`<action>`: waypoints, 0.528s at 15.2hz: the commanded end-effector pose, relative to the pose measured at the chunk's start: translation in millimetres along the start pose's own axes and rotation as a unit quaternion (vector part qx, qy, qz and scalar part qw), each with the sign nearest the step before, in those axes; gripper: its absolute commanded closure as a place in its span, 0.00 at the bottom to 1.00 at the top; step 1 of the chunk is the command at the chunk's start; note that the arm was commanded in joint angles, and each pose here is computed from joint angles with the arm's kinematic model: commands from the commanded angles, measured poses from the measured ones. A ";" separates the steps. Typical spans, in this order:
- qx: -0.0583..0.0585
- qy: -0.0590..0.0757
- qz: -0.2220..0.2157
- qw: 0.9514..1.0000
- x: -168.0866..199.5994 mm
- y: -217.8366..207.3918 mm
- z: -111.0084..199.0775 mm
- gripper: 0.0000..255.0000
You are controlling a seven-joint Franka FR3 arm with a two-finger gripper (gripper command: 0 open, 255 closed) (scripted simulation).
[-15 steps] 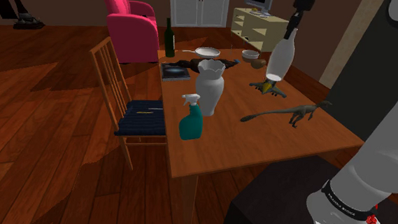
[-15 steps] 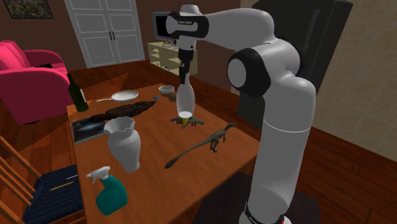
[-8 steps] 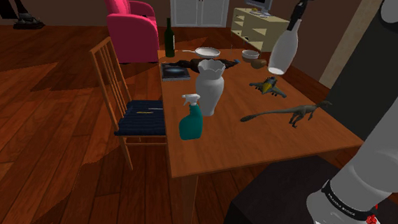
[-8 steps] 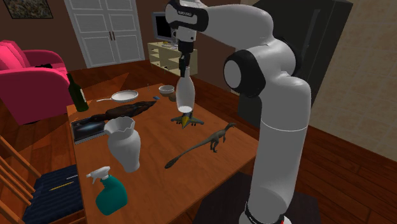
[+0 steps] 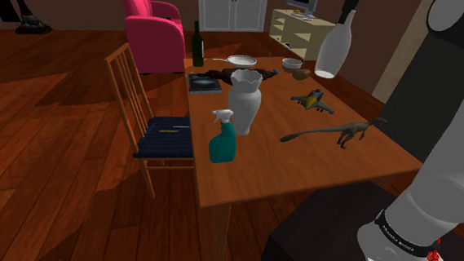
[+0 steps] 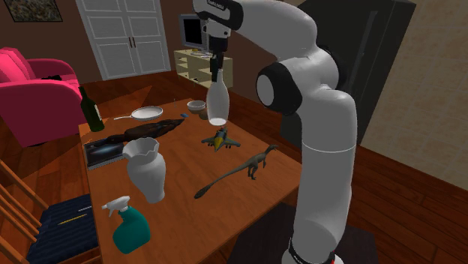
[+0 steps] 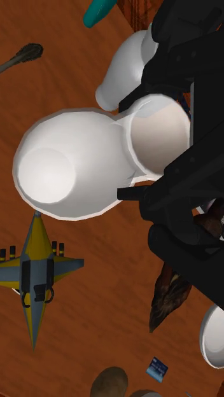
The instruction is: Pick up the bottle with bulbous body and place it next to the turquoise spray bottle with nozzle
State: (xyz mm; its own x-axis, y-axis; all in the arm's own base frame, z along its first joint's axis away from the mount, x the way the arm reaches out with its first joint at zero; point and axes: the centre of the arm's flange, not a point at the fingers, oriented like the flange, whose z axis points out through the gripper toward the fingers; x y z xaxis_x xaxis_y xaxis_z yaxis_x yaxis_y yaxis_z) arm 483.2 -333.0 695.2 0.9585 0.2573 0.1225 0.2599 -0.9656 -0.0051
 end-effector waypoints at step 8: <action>0.000 0.000 0.000 1.000 5.3 -0.3 -48.0 1.00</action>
State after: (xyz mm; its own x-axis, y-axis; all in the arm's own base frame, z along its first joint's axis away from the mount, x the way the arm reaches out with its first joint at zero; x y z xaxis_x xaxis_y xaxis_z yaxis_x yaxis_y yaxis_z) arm 483.3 -334.2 737.4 0.9587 0.2565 0.1230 0.2590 -0.9659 -0.0048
